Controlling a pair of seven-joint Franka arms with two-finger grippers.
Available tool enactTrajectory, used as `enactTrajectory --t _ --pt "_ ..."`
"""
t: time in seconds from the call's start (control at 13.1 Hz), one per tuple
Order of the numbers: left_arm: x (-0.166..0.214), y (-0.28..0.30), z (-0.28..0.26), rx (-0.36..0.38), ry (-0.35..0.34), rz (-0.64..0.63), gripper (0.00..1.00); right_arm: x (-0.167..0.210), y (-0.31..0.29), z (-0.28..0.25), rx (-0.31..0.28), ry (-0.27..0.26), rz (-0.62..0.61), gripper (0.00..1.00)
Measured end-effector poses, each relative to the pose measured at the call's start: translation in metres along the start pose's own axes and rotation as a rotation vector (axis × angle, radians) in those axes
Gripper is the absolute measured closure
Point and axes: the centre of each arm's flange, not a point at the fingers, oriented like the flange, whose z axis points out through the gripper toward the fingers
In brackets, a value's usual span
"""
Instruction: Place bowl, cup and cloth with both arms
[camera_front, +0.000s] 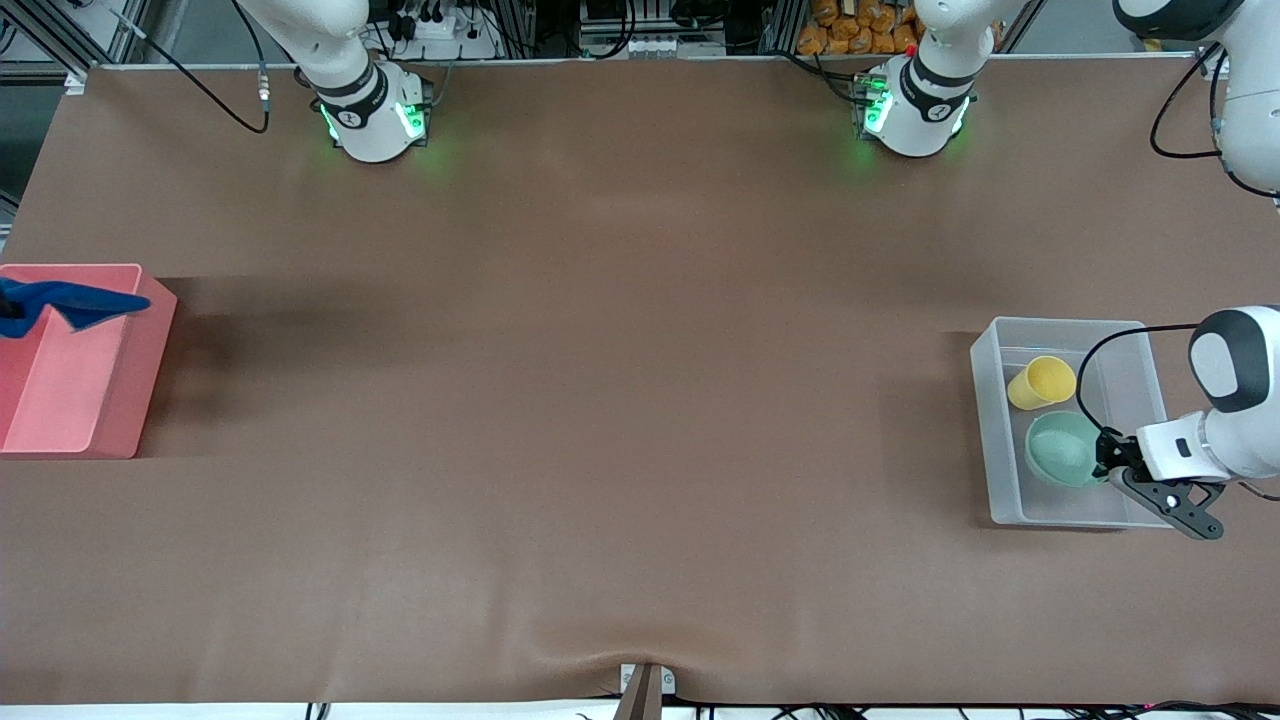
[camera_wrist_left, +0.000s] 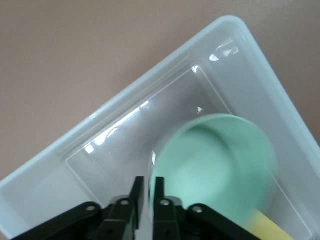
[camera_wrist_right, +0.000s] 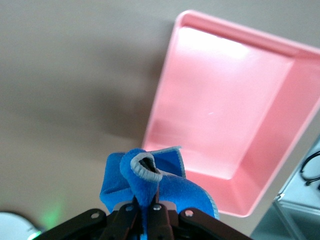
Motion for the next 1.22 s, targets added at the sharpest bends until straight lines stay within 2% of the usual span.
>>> enactTrajectory --t 0.08,0.23,0.31,0.54,0.69,0.84,0.92,1.07,1.22 --pt "0.002 0.0 -0.002 -0.004 0.014 -0.014 0.67 -0.007 0.014 0.005 -0.011 0.016 -0.005 0.96" --pt "0.01 0.001 -0.02 -0.007 0.052 -0.057 0.47 -0.013 0.029 0.021 -0.004 0.013 -0.027 0.93" --pt "0.016 0.006 -0.037 -0.005 0.062 -0.075 0.35 -0.01 0.028 0.025 0.001 0.01 -0.036 0.85" --pt "0.041 0.046 -0.119 0.0 0.063 -0.137 0.01 0.022 -0.011 0.006 0.021 -0.013 -0.076 0.51" --pt "0.051 0.083 -0.179 0.013 0.049 -0.206 0.0 0.058 -0.071 -0.025 0.015 -0.023 -0.046 0.28" --pt "0.058 0.117 -0.224 0.028 0.05 -0.303 0.0 0.091 -0.146 -0.057 0.016 -0.009 -0.004 0.05" --pt "0.061 0.132 -0.238 0.02 0.052 -0.346 0.0 0.102 -0.181 -0.071 0.017 -0.004 0.024 0.0" --pt "0.064 0.149 -0.255 0.014 0.062 -0.385 0.0 0.11 -0.246 -0.098 0.026 -0.002 0.085 0.0" --pt "0.06 0.145 -0.257 0.019 0.062 -0.397 0.0 0.101 -0.295 -0.129 0.029 0.009 0.141 0.0"
